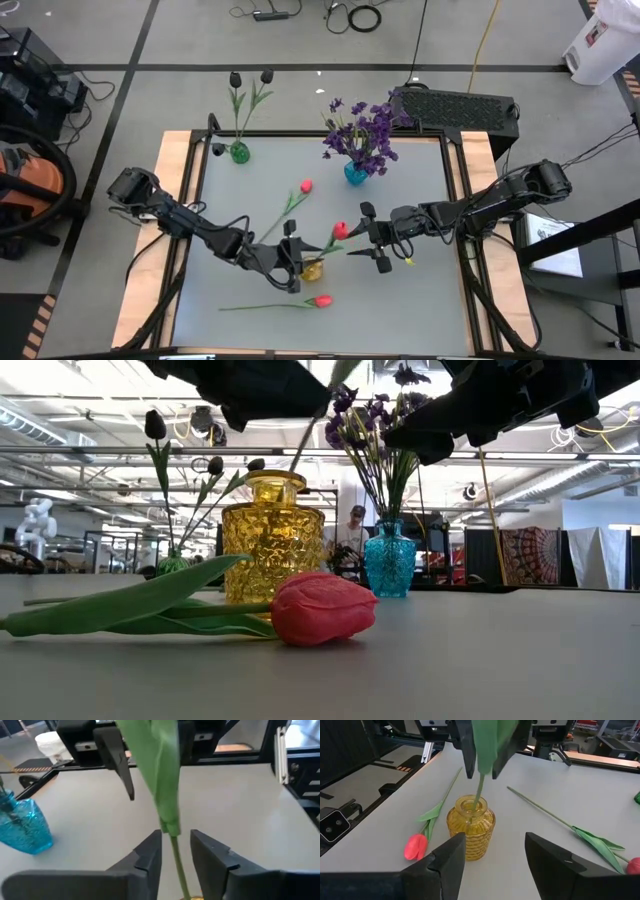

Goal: Sort flowers into vase by color
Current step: Put the top left pink flower into the yellow vase, then put the top pink flower into the yellow vase

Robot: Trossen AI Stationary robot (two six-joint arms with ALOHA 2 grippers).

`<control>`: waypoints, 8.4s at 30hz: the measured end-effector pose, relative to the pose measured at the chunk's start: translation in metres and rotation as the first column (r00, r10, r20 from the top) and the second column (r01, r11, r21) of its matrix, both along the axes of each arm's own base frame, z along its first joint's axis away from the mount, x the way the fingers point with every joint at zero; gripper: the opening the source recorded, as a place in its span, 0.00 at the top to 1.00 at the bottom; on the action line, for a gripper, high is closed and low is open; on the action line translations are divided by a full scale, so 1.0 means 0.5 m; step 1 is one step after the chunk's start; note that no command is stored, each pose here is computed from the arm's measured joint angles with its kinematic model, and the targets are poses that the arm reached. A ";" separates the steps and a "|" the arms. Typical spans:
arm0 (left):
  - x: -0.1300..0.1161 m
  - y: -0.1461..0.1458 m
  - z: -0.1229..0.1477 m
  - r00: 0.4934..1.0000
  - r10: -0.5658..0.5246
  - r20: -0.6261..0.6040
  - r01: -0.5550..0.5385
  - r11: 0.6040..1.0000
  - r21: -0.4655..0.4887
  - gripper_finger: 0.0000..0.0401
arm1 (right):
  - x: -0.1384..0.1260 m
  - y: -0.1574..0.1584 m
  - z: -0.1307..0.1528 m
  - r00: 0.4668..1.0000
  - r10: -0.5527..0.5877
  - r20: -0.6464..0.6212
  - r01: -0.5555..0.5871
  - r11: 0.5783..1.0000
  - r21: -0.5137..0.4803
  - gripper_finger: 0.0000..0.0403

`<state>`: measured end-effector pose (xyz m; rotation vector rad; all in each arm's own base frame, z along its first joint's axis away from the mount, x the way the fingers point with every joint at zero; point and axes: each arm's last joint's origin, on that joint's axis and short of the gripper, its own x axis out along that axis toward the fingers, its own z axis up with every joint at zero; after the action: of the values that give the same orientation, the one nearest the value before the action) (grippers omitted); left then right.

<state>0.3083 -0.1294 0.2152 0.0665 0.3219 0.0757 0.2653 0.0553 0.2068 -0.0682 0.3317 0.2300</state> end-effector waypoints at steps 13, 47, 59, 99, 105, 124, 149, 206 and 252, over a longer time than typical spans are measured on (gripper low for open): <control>-0.046 0.015 0.052 0.999 0.007 -0.039 -0.007 1.000 0.006 0.68 | 0.000 0.000 0.000 1.000 0.000 0.000 0.000 1.000 0.000 0.51; -0.091 0.203 0.021 0.765 0.522 -0.378 -0.600 0.790 -0.122 0.68 | 0.000 0.000 0.000 1.000 0.000 0.000 0.000 1.000 0.000 0.51; -0.063 0.279 -0.069 0.628 0.464 -0.624 -0.662 0.741 -0.116 0.68 | 0.000 0.000 0.000 1.000 0.000 0.000 0.000 1.000 0.000 0.51; -0.045 0.300 -0.143 0.542 0.341 -0.768 -0.698 0.692 -0.186 0.78 | 0.000 0.000 0.000 1.000 0.000 0.000 0.000 1.000 0.000 0.51; -0.045 0.298 -0.143 0.543 0.339 -0.768 -0.695 0.694 -0.185 0.92 | 0.000 0.000 0.000 1.000 0.000 0.000 0.000 1.000 0.000 0.51; -0.046 0.299 -0.141 0.543 0.395 -0.741 -0.676 0.730 -0.106 1.00 | 0.000 0.000 0.000 1.000 0.000 0.000 0.000 1.000 0.000 0.51; -0.166 0.197 0.079 0.804 0.435 -0.405 -0.506 0.858 -0.083 1.00 | 0.000 0.000 0.000 1.000 0.000 0.000 0.000 1.000 0.000 0.51; -0.156 0.069 0.207 0.908 -0.407 0.100 0.374 0.895 0.244 1.00 | 0.000 0.000 0.000 1.000 0.000 0.000 0.000 1.000 0.000 0.51; -0.125 0.079 0.058 0.893 -0.187 0.409 0.221 0.975 -0.036 1.00 | 0.000 0.000 0.000 1.000 0.000 0.000 0.000 1.000 0.000 0.51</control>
<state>0.2458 -0.0898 0.2444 0.0023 -0.0991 -0.1333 0.2653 0.0553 0.2067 -0.0682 0.3321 0.2303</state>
